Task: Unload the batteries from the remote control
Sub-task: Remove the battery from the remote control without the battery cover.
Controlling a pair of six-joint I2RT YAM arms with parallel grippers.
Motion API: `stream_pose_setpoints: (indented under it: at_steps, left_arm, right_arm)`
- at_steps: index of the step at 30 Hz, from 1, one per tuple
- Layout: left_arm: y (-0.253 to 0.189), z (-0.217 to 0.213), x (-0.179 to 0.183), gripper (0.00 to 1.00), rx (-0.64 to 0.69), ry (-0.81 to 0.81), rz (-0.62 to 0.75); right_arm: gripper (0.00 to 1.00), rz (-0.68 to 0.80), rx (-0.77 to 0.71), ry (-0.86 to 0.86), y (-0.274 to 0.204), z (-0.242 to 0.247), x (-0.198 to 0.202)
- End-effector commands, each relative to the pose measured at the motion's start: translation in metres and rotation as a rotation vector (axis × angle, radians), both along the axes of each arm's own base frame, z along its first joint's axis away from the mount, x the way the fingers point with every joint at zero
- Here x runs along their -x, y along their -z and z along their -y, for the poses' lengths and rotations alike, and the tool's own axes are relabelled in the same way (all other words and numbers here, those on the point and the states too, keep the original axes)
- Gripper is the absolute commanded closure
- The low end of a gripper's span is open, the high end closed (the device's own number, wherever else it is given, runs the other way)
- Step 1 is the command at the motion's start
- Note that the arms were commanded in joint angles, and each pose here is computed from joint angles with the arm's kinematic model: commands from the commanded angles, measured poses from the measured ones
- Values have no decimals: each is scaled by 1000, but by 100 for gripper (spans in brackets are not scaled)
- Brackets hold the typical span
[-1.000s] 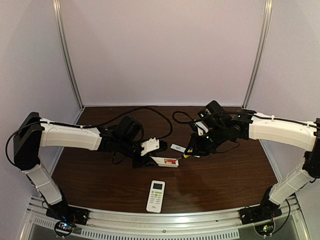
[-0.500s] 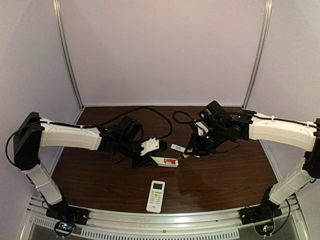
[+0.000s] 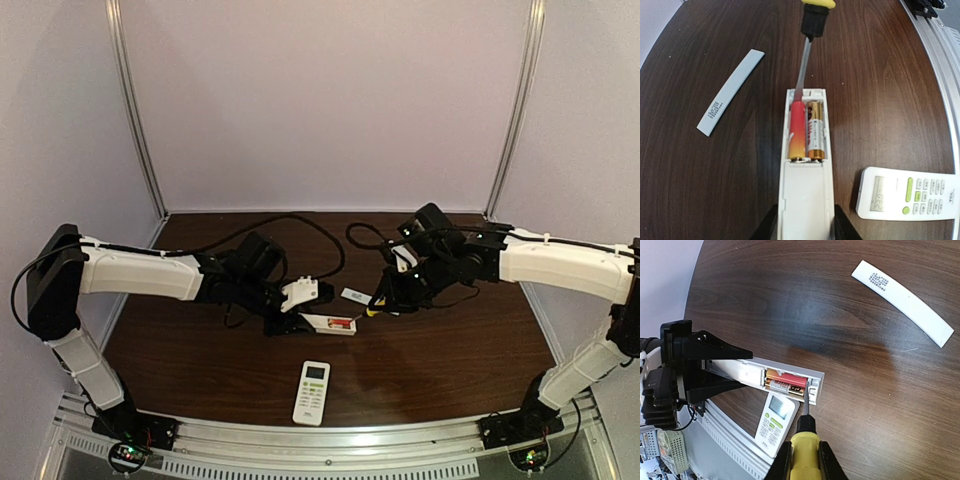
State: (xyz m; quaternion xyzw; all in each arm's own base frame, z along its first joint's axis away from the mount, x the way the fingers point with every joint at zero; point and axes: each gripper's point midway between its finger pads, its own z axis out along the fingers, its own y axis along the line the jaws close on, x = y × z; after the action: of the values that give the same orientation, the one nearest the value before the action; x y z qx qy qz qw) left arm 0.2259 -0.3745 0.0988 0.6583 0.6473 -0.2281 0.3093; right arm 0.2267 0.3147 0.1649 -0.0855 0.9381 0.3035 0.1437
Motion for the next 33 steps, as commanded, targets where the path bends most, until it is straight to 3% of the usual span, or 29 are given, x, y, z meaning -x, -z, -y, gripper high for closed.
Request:
stream_pose_setpoints:
  at_steps: [1,21,33]
  left_arm:
    - [-39,34,-4,100,187,75,94]
    - [-10,30,-3,100,141,51,44]
    - [-17,35,-8,100,165,42,66]
  right_arm:
    - [100,49,-215,-102,-43,-36,6]
    - [100,54,-229,-123,-45,-41,6]
    - [100,48,-222,-136,-43,-43,6]
